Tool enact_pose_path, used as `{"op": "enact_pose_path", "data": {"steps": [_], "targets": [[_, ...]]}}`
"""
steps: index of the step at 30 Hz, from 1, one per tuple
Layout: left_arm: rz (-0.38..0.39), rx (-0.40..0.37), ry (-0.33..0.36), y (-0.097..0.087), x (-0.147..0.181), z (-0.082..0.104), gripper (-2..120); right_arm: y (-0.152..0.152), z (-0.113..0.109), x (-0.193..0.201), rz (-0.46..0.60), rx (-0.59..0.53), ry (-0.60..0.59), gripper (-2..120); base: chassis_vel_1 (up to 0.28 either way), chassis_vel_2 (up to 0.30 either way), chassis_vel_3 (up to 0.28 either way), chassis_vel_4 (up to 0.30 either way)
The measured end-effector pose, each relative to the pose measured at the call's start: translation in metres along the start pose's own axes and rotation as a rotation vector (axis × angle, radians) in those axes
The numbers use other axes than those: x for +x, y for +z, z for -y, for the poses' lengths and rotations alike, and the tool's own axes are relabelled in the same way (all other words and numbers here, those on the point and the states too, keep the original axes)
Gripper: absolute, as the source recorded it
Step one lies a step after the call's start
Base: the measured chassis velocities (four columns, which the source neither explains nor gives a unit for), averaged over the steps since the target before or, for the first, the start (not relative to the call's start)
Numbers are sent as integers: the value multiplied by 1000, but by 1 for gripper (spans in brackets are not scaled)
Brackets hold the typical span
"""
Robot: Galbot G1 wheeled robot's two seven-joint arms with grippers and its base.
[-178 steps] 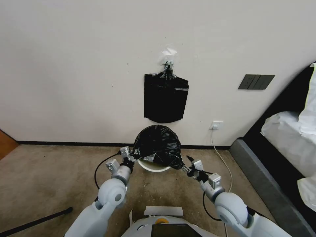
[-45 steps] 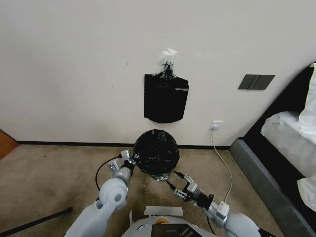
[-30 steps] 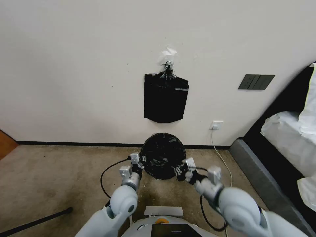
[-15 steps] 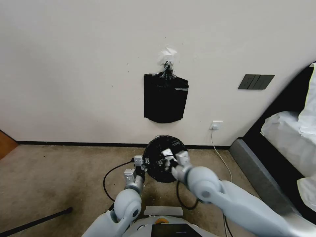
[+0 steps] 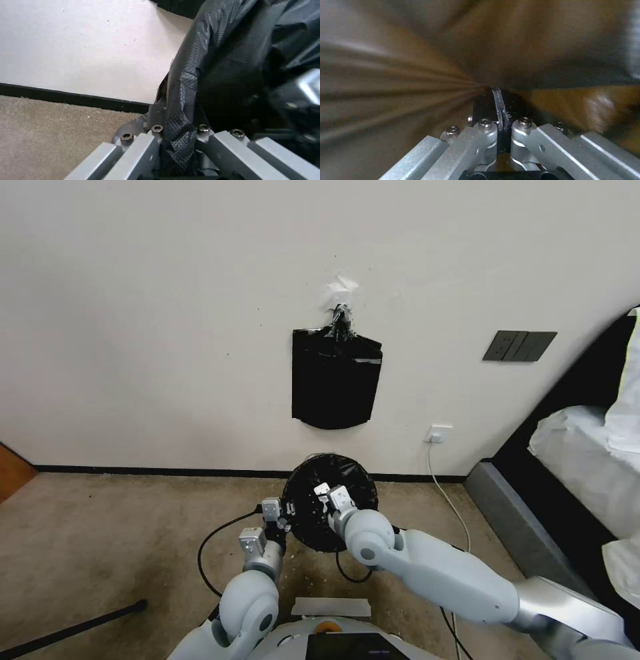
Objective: Place a trash bag onto the trash bin.
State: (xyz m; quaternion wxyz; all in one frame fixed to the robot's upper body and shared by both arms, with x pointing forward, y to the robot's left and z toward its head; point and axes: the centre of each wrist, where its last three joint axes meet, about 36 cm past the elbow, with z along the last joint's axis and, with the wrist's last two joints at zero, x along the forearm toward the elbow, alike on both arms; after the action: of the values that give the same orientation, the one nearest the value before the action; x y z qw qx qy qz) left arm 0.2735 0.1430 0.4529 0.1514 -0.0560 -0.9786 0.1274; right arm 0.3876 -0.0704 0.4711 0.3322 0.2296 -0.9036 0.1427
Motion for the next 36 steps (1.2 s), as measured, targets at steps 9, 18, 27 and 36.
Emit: {"op": "enact_pose_path", "data": {"steps": [9, 18, 27, 36], "targets": [[-1, 3, 3, 0, 1, 1, 1, 2, 2, -14, -16, 0, 22, 0, 0, 0, 0, 0], [-1, 2, 8, -1, 2, 0, 1, 3, 7, -23, -31, -7, 39, 0, 0, 0, 0, 0], [-18, 10, 1, -1, 0, -1, 1, -7, 9, 2, 21, -22, -5, 0, 0, 0, 0, 0], [-185, 121, -92, -1, -18, 0, 1, -4, 23, 82, 100, -19, -133, 28, 0, 0, 0, 0]]}}
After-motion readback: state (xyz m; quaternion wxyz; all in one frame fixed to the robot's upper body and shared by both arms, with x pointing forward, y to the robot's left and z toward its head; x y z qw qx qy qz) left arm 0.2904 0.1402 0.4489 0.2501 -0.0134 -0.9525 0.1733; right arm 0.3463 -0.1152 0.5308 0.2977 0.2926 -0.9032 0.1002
